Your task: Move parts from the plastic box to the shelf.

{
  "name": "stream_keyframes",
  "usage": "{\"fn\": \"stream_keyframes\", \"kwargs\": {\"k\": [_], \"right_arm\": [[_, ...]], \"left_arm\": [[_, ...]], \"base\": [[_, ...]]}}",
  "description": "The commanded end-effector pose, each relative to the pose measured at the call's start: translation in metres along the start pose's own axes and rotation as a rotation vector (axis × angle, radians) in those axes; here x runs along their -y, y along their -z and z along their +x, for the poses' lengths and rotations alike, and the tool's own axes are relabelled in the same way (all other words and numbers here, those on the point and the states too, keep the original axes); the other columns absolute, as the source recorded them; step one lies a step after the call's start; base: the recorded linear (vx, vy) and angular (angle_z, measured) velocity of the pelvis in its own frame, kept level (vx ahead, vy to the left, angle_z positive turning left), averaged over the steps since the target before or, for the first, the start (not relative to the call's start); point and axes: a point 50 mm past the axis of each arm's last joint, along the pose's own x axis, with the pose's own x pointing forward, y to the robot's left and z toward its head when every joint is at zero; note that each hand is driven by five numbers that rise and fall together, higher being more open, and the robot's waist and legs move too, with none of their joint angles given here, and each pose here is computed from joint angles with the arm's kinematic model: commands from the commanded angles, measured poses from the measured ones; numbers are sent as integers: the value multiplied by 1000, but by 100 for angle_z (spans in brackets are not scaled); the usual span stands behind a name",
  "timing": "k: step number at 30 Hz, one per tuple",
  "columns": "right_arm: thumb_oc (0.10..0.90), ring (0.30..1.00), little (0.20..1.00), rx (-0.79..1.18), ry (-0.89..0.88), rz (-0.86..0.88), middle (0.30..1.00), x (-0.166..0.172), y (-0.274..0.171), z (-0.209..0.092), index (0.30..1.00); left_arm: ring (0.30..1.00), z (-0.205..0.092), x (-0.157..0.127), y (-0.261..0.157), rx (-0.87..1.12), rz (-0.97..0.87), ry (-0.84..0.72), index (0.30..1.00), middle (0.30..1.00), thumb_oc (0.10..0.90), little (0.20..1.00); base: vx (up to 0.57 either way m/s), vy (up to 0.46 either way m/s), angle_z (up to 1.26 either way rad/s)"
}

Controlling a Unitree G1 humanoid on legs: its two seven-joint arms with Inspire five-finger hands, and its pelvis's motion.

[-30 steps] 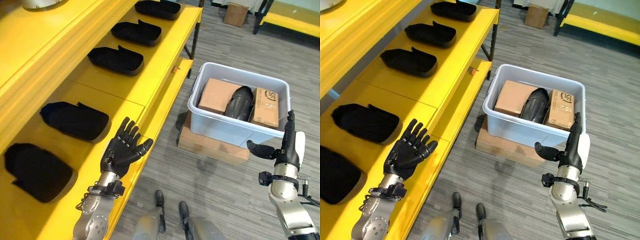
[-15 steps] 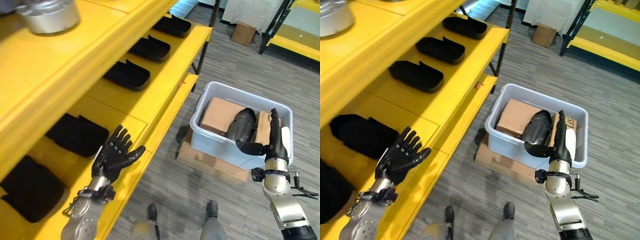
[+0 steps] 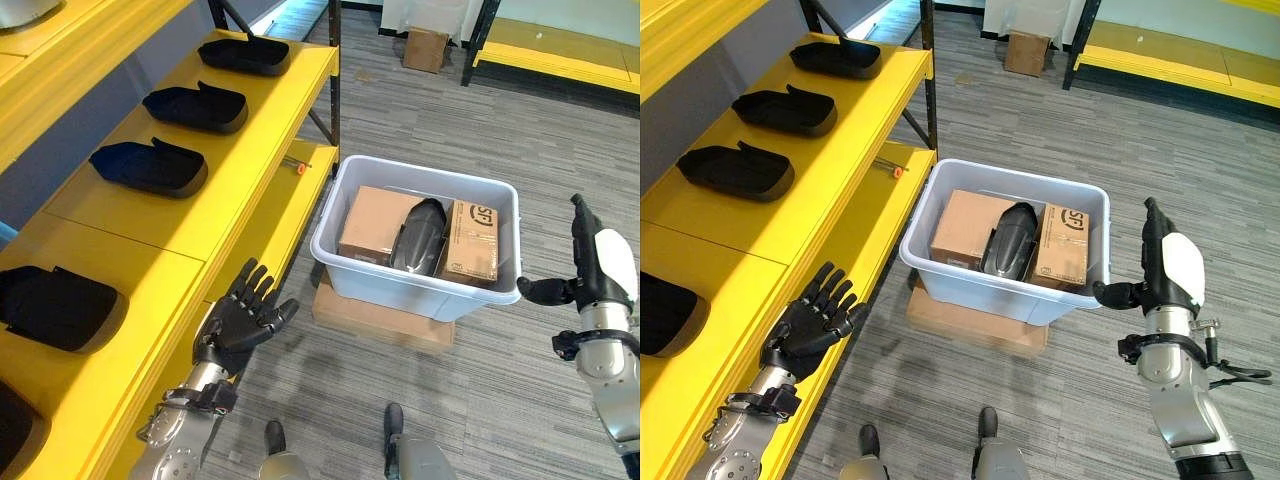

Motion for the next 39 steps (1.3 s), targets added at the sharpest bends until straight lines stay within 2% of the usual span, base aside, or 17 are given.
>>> {"fn": "stream_keyframes", "kwargs": {"k": [1, 6, 8, 14, 19, 24, 31, 36, 39], "right_arm": [[900, 1000, 1000, 269, 187, -39, 1000, 50, -51, 24, 1000], [900, 1000, 1000, 241, 140, -10, 1000, 43, -42, 16, 1000], [900, 1000, 1000, 222, 118, 92, 1000, 22, -39, 5, 1000], [900, 1000, 1000, 237, 39, 246, 1000, -12, -46, -15, 1000], [900, 1000, 1000, 236, 28, 307, 1000, -20, -54, -15, 1000], [900, 1000, 1000, 233, 18, 307, 1000, -32, -57, -19, 1000], [900, 1000, 1000, 222, 54, 275, 1000, -26, -52, -12, 1000], [900, 1000, 1000, 334, 3, 157, 1000, -22, -67, -1, 1000], [900, 1000, 1000, 429, -4, 51, 1000, -5, -81, 9, 1000]], "left_arm": [[1000, 7, 12, -42, 196, 30, 141, 1000, 1000, 900, 1000], [1000, 18, 23, -38, 170, 21, 206, 1000, 1000, 900, 1000], [1000, 13, 26, -40, 179, 34, 186, 1000, 1000, 900, 1000], [1000, 0, 21, -38, 202, 44, 165, 1000, 1000, 900, 1000], [1000, 9, 22, -41, 210, 45, 197, 1000, 1000, 900, 1000], [1000, 11, 21, -36, 203, 52, 161, 1000, 1000, 900, 1000], [1000, 15, 18, -49, 205, 94, 181, 1000, 1000, 900, 1000], [1000, 7, 10, -53, 211, 95, 122, 1000, 1000, 900, 1000], [1000, 5, 7, -55, 223, 96, 83, 1000, 1000, 900, 1000]], "base": [[42, -205, 18], [92, -138, 67], [320, -62, 6], [290, 85, -37], [208, 159, -55], [149, 93, 5], [100, -359, 26], [59, -475, 13], [19, -421, -33]]}}
